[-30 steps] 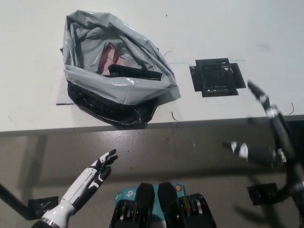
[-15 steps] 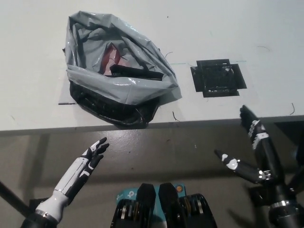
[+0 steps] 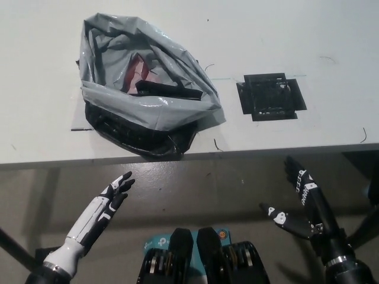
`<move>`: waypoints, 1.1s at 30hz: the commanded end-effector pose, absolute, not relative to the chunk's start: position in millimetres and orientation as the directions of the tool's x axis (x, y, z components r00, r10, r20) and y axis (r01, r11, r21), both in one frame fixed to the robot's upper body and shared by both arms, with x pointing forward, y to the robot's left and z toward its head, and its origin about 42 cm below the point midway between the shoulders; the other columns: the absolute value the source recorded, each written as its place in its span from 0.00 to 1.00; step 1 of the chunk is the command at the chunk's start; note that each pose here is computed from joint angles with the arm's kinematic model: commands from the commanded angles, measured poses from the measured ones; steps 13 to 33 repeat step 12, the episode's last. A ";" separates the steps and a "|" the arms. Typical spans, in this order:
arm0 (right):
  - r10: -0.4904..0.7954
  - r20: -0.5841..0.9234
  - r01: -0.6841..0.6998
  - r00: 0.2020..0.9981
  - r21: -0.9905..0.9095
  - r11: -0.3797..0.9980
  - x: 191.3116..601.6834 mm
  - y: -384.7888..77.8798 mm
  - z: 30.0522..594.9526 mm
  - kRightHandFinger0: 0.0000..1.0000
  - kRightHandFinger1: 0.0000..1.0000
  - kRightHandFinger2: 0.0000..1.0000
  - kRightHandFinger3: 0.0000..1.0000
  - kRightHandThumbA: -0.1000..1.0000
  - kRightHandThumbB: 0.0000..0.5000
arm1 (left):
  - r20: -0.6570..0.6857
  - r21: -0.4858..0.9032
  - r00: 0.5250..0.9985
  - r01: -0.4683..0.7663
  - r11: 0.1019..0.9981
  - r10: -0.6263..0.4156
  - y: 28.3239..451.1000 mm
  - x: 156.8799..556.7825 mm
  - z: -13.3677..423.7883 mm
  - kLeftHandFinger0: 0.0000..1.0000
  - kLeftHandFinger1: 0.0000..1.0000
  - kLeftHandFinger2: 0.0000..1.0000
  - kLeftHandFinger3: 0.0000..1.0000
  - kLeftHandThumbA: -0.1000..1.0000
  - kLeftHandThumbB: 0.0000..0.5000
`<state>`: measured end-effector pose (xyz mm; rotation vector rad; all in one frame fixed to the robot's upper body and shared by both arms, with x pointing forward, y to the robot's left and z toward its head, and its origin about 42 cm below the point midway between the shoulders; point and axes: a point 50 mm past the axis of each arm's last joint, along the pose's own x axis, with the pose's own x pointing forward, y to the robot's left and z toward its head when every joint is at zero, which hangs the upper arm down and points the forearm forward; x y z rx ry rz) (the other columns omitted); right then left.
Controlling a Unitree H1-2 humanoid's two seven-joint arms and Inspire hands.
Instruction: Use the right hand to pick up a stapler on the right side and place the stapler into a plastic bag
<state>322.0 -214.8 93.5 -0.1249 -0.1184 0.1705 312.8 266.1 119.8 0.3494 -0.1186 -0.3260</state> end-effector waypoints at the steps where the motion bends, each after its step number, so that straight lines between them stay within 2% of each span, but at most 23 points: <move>1: 0.226 0.162 -0.193 0.960 -0.200 0.961 327.7 -212.1 105.7 1.00 1.00 1.00 1.00 0.80 0.30 | 0.085 0.363 0.940 0.279 0.889 -0.330 270.5 313.5 128.2 1.00 1.00 1.00 1.00 1.00 0.43; 11: 0.256 0.138 -0.223 0.957 -0.218 0.950 324.3 -211.1 103.7 1.00 1.00 1.00 1.00 0.75 0.23 | 0.080 0.364 0.941 0.280 0.888 -0.329 270.6 311.3 124.2 1.00 1.00 1.00 1.00 1.00 0.40; 33: 0.256 0.138 -0.223 0.957 -0.218 0.950 324.3 -211.1 103.7 1.00 1.00 1.00 1.00 0.75 0.23 | 0.080 0.364 0.941 0.280 0.888 -0.329 270.6 311.3 124.2 1.00 1.00 1.00 1.00 1.00 0.40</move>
